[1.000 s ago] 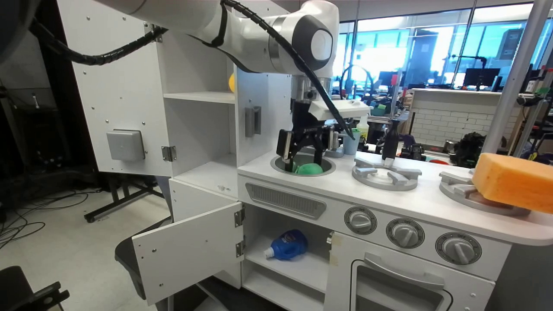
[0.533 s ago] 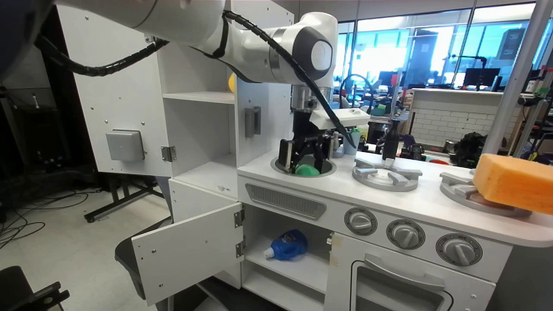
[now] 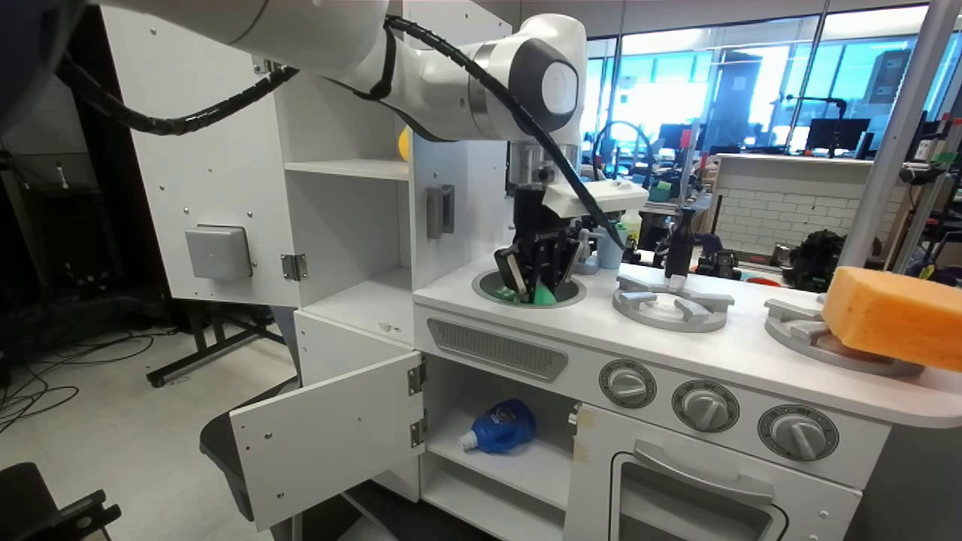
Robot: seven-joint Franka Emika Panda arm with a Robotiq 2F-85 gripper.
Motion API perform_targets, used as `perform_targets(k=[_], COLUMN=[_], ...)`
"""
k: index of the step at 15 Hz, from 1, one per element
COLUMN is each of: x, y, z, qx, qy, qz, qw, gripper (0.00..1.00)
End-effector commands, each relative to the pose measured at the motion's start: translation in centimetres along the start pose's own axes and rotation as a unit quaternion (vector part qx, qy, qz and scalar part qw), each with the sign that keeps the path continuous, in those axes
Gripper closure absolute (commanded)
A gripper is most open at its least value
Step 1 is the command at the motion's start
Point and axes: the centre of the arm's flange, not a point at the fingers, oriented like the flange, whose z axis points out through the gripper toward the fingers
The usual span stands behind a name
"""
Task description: Put the green objects into the cupboard then close the cupboard.
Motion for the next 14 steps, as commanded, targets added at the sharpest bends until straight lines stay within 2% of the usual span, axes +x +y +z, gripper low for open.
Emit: perform_targets(k=[1,4,7,12,14], x=[1.3,-0.1,-1.5,-1.3,-0.6], y=[3.0,0.5,-2.7,-8.4,-9.0], z=[-3.9,-8.0,-11.7,-16.1,-17.2], qx=[-0.015,-0.022,-0.009,-0.014,-0.025], qy=[-0.031,-0.071,-0.099,-0.087,-0.085], qz=[-0.009,-0.016,-0.022,-0.054,-0.074], qw=[0.9993,0.9971,0.9949,0.9947,0.9933], gripper=[0.92,0.97,0.94,0.94,0.94])
